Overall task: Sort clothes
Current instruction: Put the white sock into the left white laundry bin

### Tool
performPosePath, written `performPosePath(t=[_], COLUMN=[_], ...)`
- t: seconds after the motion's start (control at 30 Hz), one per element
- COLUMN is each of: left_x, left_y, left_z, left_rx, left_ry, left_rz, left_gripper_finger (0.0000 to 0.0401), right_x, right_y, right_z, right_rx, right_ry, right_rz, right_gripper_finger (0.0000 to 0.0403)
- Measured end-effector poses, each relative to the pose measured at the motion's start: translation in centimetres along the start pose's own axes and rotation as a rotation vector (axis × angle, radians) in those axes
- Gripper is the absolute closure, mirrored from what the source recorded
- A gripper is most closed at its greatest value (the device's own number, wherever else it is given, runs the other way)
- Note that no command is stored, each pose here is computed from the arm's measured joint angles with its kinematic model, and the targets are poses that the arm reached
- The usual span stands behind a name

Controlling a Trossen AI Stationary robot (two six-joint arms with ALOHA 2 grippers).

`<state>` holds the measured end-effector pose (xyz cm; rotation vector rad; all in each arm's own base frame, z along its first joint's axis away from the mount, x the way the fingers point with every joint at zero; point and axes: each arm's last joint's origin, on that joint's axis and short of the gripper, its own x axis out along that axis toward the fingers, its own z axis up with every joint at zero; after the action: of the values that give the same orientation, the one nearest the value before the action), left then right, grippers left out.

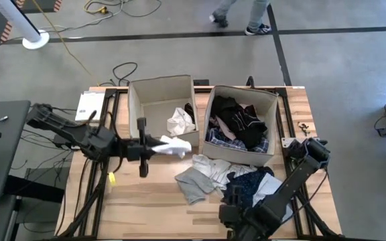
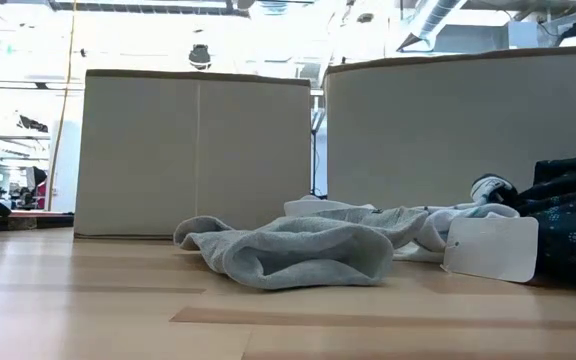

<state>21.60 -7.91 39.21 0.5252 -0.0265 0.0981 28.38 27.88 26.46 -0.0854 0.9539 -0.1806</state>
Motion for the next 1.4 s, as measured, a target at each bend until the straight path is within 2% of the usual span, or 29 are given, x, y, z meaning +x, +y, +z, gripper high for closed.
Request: performPosePath(t=[0.13, 0.27, 0.57, 0.97, 1.2, 1.4], left_x=[0.3, 0.7, 1.1, 1.9, 3.8, 4.6], left_y=[2.0, 4.1, 8.0, 11.8, 12.5, 12.2], left_z=[0.5, -0.2, -4.8, -12.3, -16.8, -17.8], left_rx=[0.048, 0.075, 0.075, -0.153, -0.302, -0.327], left_ry=[0.062, 0.157, 0.481, 0.806, 0.93, 0.943], left_rz=[0.054, 0.109, 0.196, 0.058, -0.045, -0.085], left_gripper_finger=[0.0399, 0.0399, 0.0398, 0.0389, 0.0332, 0.0246], right_x=[-0.4, -0.7, -0.9, -0.9, -1.2, -1.2], right_y=[0.5, 0.8, 1.1, 1.1, 1.3, 1.3], right_z=[-0.4, -0.7, -0.9, -1.0, -1.2, -1.2], right_rx=[0.03, 0.056, 0.073, 0.069, 0.065, 0.08], right_ry=[-0.003, -0.007, -0.015, -0.012, -0.012, -0.014], right_rz=[0.011, 0.02, 0.034, 0.03, 0.035, 0.031], right_gripper_finger=[0.0179, 0.018, 0.018, 0.018, 0.018, 0.018])
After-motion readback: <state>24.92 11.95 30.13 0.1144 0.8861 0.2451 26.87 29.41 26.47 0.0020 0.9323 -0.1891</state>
